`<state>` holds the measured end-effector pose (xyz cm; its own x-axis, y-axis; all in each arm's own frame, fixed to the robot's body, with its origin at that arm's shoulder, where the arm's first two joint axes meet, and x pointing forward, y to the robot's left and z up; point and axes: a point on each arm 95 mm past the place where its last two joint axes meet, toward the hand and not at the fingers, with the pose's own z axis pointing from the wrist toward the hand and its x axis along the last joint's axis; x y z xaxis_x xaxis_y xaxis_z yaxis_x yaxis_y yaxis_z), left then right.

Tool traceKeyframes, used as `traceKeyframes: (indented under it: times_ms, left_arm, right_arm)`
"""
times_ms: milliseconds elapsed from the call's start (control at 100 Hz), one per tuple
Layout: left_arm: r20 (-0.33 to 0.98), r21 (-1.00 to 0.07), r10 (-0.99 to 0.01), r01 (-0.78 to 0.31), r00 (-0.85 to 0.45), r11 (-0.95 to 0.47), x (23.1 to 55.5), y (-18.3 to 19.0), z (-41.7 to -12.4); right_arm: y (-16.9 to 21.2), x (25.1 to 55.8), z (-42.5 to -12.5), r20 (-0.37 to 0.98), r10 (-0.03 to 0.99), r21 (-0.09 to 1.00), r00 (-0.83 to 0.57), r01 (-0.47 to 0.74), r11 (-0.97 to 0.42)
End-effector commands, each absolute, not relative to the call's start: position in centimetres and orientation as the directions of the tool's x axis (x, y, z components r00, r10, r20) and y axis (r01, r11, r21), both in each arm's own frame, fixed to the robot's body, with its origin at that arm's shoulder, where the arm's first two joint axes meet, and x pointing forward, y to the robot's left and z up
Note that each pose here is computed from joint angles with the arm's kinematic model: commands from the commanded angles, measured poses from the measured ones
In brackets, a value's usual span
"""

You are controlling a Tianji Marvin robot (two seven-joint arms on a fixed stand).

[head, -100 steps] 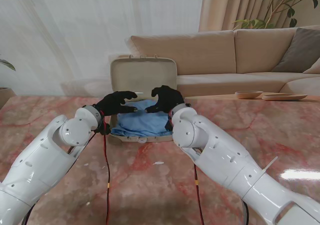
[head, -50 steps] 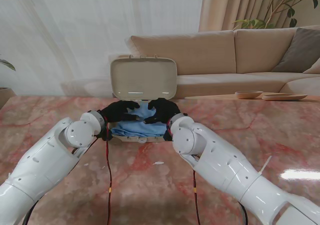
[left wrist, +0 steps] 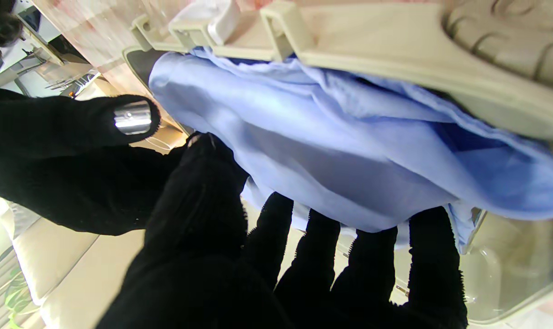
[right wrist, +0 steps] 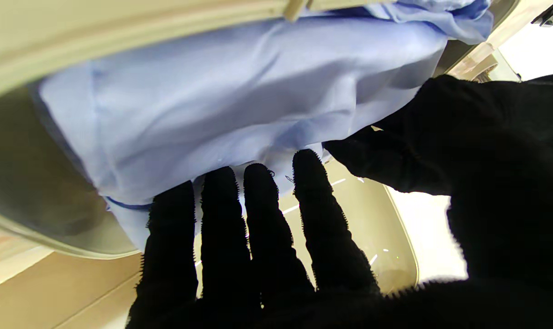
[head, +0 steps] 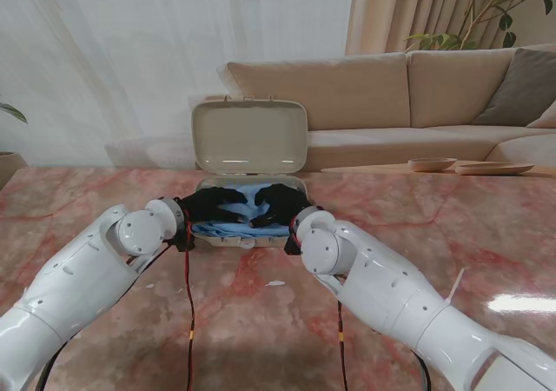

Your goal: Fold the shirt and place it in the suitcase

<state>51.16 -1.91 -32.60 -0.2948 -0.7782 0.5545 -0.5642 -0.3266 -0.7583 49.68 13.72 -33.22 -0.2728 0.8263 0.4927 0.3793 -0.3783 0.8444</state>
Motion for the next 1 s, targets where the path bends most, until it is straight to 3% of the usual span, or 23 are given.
traceKeyframes:
  times_ms: [0,590,990]
  left_arm:
    - [0.552,-0.746,-0.786,-0.587,-0.279,-0.315,50.7,-1.6,-33.7]
    - [0.573,-0.783,-0.795,-0.420,-0.199,-0.459,47.5,1.1,-28.5]
    - [0.591,-0.736,-0.804,-0.366,0.061,-0.569,44.7,5.9,-30.8]
  right_arm:
    - [13.8,49.3,-33.9,0.499,0.825,0.834,-0.265,0.406,-0.374]
    - [10.9,48.6,-29.2,0.489,0.839,0.866,-0.238,0.250,-0.434]
    - [6.2,49.7,-29.9,0.459,0.885,0.866,-0.072,0.256,-0.429]
